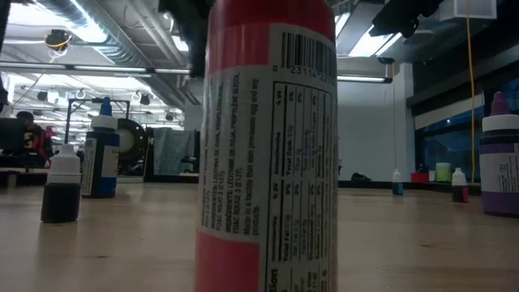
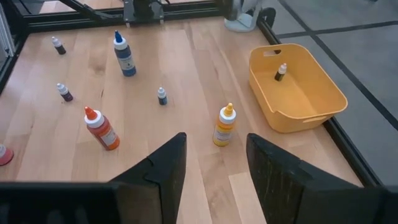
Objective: Pick & Place food coloring
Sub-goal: Put the green food coloring bottle into the yellow bin
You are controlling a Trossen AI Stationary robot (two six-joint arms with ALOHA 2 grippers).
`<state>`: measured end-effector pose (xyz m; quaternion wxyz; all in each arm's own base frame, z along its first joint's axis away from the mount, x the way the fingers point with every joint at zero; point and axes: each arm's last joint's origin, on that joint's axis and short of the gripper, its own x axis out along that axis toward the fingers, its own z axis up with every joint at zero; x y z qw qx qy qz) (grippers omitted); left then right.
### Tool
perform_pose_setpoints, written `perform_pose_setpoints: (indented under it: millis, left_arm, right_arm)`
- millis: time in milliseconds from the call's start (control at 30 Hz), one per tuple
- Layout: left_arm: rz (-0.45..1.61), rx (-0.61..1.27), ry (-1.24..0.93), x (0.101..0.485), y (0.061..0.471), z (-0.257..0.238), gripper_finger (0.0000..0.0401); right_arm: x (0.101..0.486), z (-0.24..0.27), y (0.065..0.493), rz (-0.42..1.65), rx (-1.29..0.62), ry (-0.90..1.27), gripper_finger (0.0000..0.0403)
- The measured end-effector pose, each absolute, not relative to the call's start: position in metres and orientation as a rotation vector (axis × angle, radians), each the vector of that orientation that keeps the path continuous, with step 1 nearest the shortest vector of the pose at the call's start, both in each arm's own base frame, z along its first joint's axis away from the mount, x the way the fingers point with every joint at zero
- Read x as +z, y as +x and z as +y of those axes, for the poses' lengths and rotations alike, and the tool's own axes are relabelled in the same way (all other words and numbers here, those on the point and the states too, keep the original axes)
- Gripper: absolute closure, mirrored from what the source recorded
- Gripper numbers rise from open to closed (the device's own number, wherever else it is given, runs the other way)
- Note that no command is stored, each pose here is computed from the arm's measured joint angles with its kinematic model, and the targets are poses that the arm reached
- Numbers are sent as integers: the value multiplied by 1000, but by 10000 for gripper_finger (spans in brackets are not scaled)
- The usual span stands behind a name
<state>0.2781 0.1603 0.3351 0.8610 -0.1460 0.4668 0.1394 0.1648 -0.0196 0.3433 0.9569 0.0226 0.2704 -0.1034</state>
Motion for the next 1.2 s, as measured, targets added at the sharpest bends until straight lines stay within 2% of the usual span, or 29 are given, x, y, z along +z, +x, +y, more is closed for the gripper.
perform_pose_setpoints:
  millis: [167,367,700,933,1200]
  left_arm:
    - [908,357,-267,382,266,165,334]
    - [895,373,-264,383,269,178,334]
    - [1057,369,-286,324,292,223,331]
    - [1069,384,-269,270,307,238,332]
    - [1171,415,-284,221,309,252,331]
  right_arm:
    - [343,-20,165,549,-209,45,234]
    - [343,-20,165,549,-209,43,234]
    - [343,-20,165,550,-209,43,234]
    - [343,-20,165,551,-209,43,234]
    - [343,-20,164,555,-209,41,234]
